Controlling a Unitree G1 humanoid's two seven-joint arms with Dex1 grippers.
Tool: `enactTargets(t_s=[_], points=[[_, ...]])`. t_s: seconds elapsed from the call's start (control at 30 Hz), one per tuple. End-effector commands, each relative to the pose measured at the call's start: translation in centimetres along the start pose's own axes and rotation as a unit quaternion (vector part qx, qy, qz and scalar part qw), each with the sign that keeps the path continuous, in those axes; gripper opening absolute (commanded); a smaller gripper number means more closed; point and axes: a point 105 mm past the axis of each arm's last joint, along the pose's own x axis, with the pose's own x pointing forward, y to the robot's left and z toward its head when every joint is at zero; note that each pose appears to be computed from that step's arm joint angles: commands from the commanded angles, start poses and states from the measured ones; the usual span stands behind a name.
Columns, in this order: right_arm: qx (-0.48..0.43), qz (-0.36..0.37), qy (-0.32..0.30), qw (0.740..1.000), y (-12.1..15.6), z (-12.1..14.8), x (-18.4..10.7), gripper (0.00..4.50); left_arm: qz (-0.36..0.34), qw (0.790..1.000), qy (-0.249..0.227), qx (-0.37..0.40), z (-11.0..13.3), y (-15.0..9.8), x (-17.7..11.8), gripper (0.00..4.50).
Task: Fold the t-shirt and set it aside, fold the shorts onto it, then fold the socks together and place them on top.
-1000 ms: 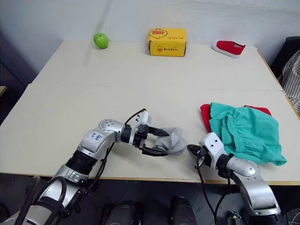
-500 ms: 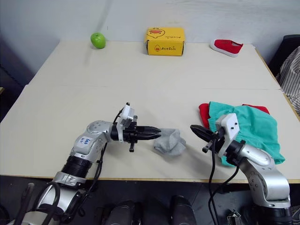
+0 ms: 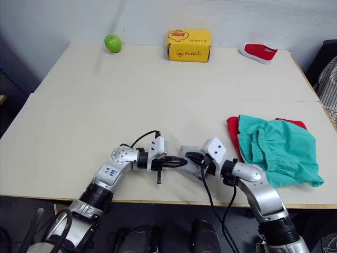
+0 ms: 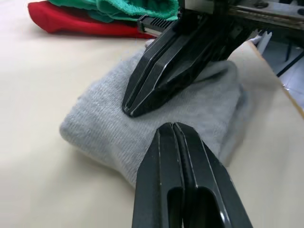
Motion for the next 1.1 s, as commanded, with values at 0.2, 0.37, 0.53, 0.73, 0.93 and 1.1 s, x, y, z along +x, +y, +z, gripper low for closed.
enactTargets(t_s=[0.2,0.37,0.53,0.73,0.93,1.1], points=[[0.02,-0.077,-0.018,0.997,-4.0,-1.9,-1.6,0.0,0.004,0.998,0.069,0.013,-2.7,-0.2,0.7,0.03],[0.022,-0.066,-0.086,0.994,-4.1,1.3,-2.5,0.0,0.013,0.999,0.026,0.029,-0.6,0.4,0.7,0.03],[0.016,-0.017,-0.122,0.992,-1.9,4.3,-3.0,0.0,0.017,0.998,-0.029,0.046,2.6,1.2,0.5,0.03],[0.007,0.03,-0.061,0.998,1.2,1.5,-2.4,0.0,0.014,1.0,-0.009,0.026,2.0,1.5,1.4,0.03],[-0.004,0.026,-0.018,0.999,2.6,-1.0,-4.4,0.0,0.015,0.999,0.038,-0.018,-0.6,1.1,1.9,0.03],[-0.004,-0.016,-0.04,0.999,1.9,0.5,-7.0,0.0,0.02,0.998,0.049,-0.022,-1.2,1.0,1.7,0.03]])
